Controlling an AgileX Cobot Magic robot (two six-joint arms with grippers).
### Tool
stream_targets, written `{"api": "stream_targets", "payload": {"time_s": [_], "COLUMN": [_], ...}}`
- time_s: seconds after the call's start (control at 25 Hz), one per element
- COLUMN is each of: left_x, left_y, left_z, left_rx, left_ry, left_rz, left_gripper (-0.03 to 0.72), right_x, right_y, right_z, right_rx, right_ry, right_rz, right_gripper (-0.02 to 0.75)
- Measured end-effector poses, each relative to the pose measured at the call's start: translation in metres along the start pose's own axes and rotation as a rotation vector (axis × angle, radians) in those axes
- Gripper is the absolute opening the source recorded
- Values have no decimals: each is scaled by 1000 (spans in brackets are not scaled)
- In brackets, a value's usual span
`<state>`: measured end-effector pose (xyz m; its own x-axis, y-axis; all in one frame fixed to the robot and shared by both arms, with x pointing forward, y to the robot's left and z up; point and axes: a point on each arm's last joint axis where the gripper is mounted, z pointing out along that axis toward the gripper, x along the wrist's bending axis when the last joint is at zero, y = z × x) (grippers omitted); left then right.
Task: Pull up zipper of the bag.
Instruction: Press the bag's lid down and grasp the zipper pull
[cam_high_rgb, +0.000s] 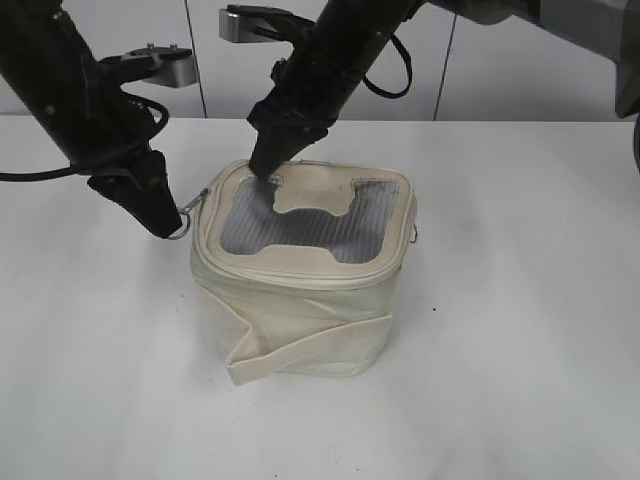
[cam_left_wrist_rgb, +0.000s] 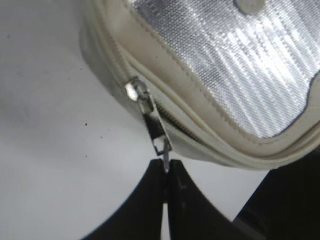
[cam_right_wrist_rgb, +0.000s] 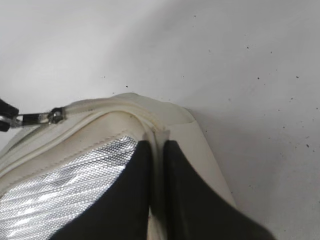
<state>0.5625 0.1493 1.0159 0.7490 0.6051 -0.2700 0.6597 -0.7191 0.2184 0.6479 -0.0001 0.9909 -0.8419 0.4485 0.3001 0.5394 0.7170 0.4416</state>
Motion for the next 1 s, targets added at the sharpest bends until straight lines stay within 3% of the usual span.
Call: {"api": "stream_targets", "payload": {"time_s": [0.48, 0.8, 1.0], "left_x": [-29, -67, -98], "left_y": [-22, -37, -29], "left_z": [15, 16, 27], "left_rx": [63, 88, 59], "left_ry": [-32, -57, -49], "left_rz": [-12, 11, 83], "left_gripper": [-3, -3, -3], "right_x": [0, 0, 0], "right_y": [0, 0, 0], "right_z": [0, 0, 0], "right_rx": [0, 0, 0], "right_ry": [1, 1, 1], "right_rz": [7, 11, 14], "right_gripper": [47, 47, 47]}}
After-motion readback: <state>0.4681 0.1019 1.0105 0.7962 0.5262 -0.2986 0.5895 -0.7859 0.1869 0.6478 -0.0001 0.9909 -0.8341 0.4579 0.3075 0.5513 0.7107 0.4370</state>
